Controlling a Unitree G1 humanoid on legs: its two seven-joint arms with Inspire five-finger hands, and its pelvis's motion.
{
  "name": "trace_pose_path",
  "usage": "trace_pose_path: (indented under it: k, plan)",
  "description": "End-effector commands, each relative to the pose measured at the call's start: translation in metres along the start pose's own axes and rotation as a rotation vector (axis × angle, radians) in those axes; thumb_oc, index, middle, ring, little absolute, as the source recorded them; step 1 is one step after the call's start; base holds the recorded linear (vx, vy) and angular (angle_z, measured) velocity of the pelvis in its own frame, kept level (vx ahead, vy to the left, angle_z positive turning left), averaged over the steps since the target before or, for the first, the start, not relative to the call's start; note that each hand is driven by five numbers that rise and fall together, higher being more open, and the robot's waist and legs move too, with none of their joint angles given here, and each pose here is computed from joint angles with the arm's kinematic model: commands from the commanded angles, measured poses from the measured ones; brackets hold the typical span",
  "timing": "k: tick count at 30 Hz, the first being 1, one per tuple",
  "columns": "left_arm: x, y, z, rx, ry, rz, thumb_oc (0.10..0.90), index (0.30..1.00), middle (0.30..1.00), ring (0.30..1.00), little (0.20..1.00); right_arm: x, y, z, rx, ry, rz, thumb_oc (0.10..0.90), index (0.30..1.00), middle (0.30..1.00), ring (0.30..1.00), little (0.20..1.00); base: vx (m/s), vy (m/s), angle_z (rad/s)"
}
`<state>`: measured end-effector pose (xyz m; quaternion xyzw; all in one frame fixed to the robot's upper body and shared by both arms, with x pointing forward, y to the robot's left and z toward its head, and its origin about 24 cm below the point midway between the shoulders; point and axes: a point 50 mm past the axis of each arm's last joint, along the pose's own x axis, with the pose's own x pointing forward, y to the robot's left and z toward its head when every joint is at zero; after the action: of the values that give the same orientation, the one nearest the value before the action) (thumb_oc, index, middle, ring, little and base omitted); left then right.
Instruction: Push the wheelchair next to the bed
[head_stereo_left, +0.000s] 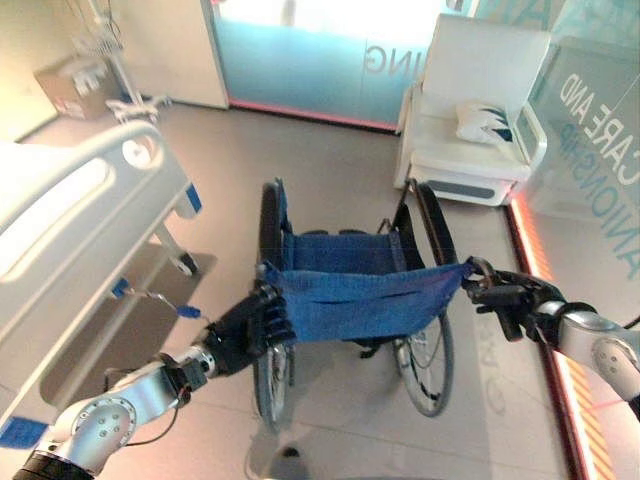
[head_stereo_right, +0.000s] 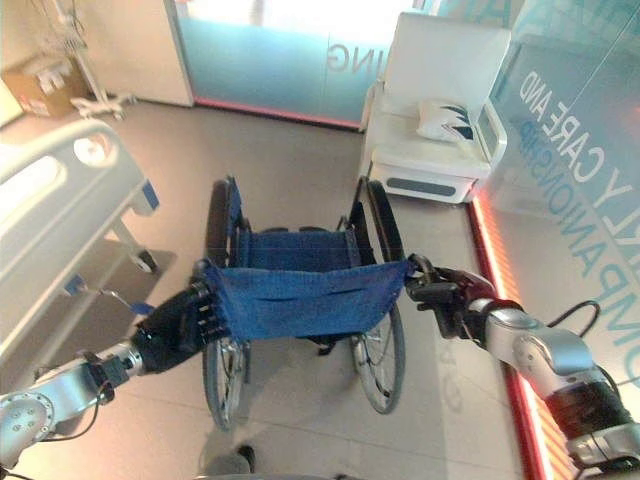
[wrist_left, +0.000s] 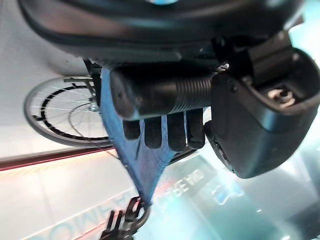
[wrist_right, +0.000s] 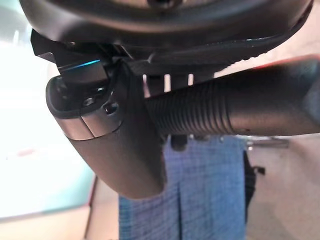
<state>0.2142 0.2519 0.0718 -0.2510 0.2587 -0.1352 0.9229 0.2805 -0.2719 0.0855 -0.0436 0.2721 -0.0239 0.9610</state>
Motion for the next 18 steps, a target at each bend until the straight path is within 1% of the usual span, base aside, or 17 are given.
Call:
trace_pose_path:
  k: [1,6,11,18]
  plan:
    - [-0.014,-0.080,0.098,0.032,-0.574,-0.457,0.400,0.300,0.300,0.300,0.300,-0.021,0.031,0.045,-0.155,-0.194,0.271,0.400,0.300,0.300,0.300,0.300,0.14,0.036,-0.06]
    - [-0.016,-0.073,0.103,0.038,-0.598,-0.433,0.400,0.300,0.300,0.300,0.300,-0.022,0.041,0.054,-0.182,-0.223,0.303,0.400,0.300,0.300,0.300,0.300,0.20,0.090,-0.06]
    - [-0.020,-0.066,0.105,0.038,-0.638,-0.389,0.400,0.300,0.300,0.300,0.300,-0.028,0.045,0.060,-0.202,-0.243,0.344,0.400,0.300,0.300,0.300,0.300,0.32,0.147,-0.56]
    - [-0.016,-0.066,0.109,0.065,-0.630,-0.375,0.400,0.300,0.300,0.300,0.300,-0.026,0.046,0.067,-0.163,-0.276,0.356,0.400,0.300,0.300,0.300,0.300,0.30,0.172,-0.03]
